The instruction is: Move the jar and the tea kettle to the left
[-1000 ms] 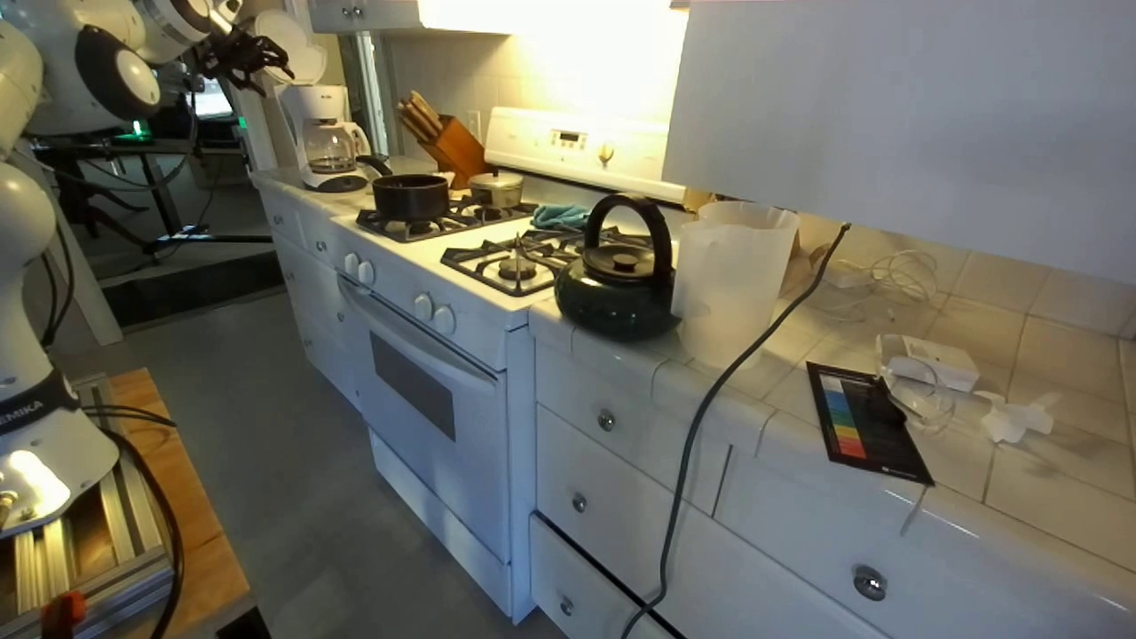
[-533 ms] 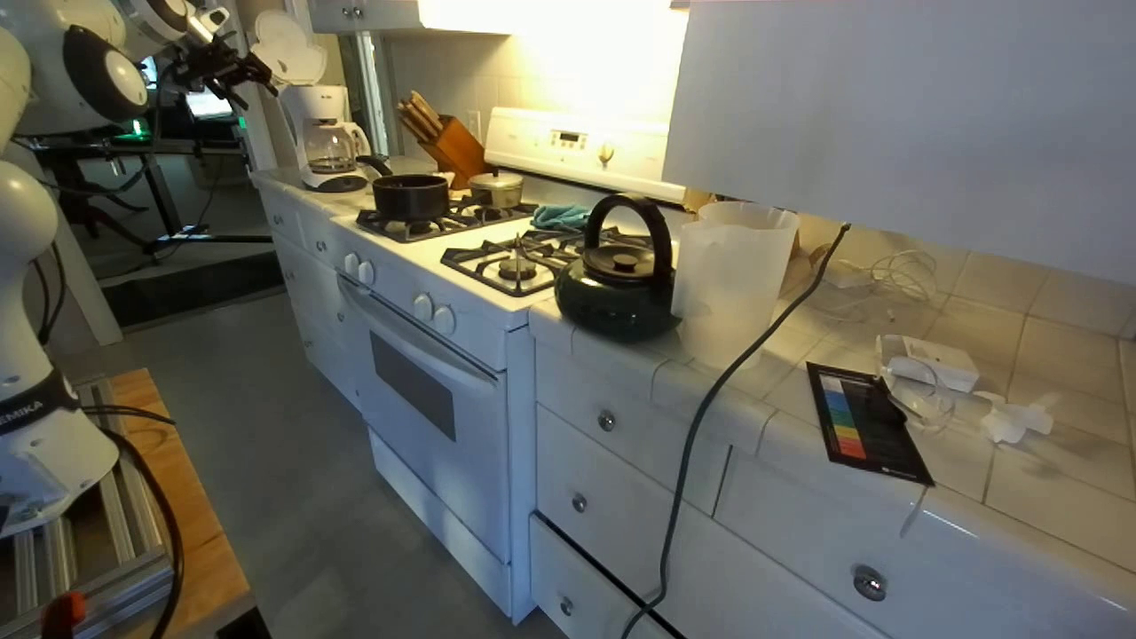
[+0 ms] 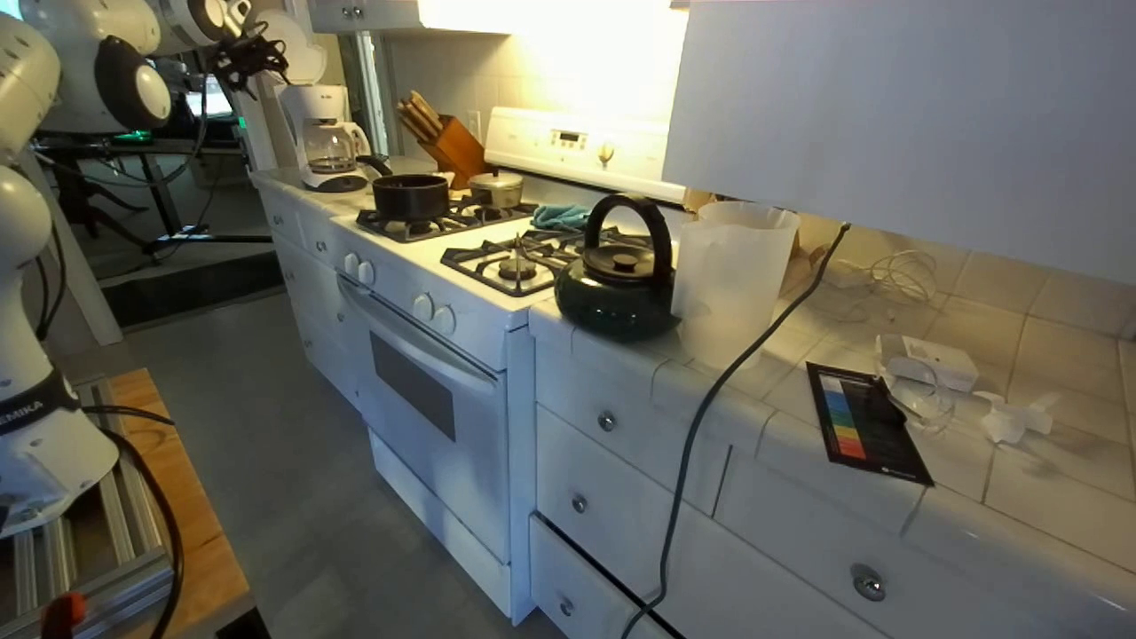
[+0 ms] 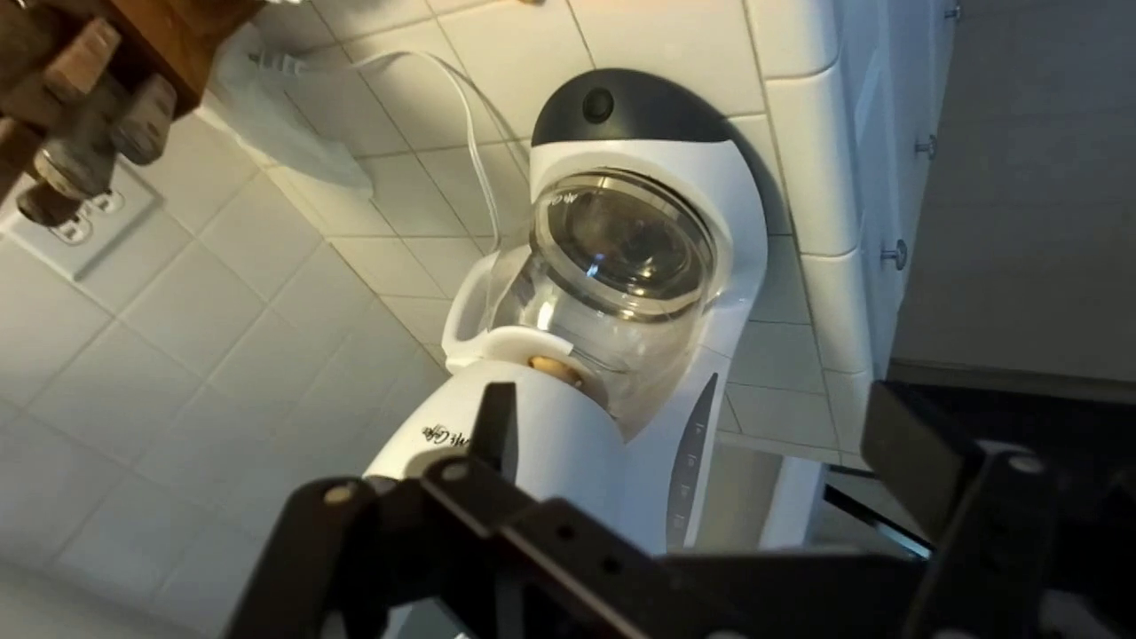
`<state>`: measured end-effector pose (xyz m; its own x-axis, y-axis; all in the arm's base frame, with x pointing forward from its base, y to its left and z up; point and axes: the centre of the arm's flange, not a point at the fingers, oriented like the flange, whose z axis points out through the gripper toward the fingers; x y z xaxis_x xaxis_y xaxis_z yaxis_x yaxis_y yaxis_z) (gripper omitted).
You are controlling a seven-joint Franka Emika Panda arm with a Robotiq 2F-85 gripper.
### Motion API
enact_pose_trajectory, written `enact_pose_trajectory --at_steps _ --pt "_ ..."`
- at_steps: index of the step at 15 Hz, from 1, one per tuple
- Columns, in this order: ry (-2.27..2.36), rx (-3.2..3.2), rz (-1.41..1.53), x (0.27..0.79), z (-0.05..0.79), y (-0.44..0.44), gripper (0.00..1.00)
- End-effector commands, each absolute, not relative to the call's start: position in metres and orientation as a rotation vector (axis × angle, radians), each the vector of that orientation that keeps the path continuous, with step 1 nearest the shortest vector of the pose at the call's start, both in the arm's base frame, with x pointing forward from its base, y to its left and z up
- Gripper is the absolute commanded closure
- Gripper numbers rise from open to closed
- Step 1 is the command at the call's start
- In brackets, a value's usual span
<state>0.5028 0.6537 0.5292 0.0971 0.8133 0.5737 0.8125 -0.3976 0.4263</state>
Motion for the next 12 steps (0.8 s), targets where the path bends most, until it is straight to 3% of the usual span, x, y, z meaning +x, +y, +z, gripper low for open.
enact_pose_trajectory --at_steps 1,2,3,12 --pt "1.987 2.190 1.259 0.480 0.510 0.584 0.00" --pt "2.049 2.141 1.274 0.483 0.510 0.581 0.00" --pt "1.919 2.211 1.248 0.519 0.533 0.642 0.00" --pt "2.001 2.155 1.255 0.524 0.533 0.639 0.00"
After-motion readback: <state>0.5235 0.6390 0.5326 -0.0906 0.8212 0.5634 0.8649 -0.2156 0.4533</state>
